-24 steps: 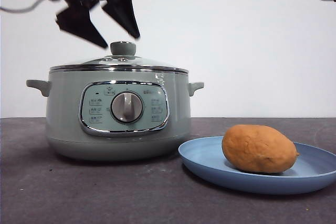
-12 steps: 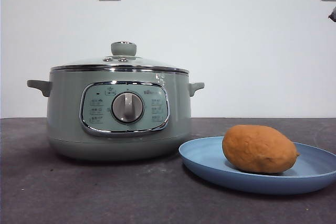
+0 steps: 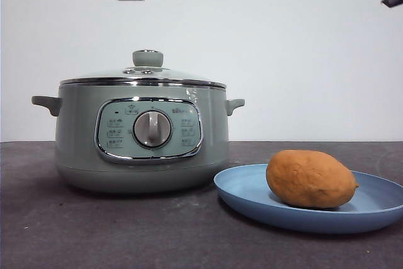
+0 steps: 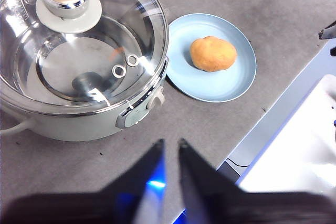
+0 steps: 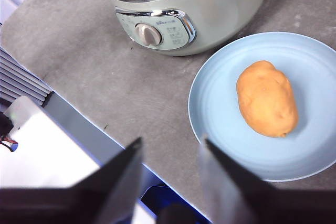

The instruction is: Take the potato out from the steamer,put the potato on the plate,close the lid

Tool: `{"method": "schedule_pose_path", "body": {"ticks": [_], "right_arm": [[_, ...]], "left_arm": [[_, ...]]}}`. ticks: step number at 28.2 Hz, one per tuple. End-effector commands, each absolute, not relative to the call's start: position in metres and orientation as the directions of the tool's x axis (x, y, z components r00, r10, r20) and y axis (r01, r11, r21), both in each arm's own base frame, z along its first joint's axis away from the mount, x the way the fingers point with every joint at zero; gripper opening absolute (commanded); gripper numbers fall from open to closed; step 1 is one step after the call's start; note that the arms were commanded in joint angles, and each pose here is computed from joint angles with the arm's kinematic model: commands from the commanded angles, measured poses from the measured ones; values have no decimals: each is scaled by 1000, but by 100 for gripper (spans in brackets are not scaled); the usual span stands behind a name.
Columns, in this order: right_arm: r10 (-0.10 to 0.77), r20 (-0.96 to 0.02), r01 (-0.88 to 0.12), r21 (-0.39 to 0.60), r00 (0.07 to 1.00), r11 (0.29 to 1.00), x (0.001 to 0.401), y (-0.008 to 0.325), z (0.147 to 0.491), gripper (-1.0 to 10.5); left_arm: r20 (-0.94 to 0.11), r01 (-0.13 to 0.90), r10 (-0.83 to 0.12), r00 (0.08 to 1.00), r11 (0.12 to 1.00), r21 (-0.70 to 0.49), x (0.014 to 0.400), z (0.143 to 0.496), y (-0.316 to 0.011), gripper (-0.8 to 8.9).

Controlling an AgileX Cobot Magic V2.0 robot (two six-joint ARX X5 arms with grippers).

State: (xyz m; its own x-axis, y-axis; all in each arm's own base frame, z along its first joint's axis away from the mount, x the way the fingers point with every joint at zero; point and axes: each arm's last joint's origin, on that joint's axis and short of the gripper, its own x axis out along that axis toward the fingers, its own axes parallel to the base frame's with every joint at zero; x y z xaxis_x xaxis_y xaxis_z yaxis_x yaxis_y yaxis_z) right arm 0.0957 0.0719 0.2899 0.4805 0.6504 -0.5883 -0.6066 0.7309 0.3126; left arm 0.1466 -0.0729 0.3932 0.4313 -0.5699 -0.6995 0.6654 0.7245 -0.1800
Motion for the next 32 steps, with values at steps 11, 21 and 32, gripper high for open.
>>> {"method": "schedule_pose_path", "body": {"ticks": [11,21,32], "right_arm": [[650,-582,-604,313,488,733,96,72,292,1],[650,-582,-604,313,488,733,96,72,292,1],[651,-581,-604,313,489,733,95,72,292,1]], "left_arm": [[-700,665,-574,426,723,-188,147,392,-74,-3],[-686,672,-577,444,720,-171,149,393,-74,-3],[-309,563,-525,793,825,42,140,432,-41,-3]]}}
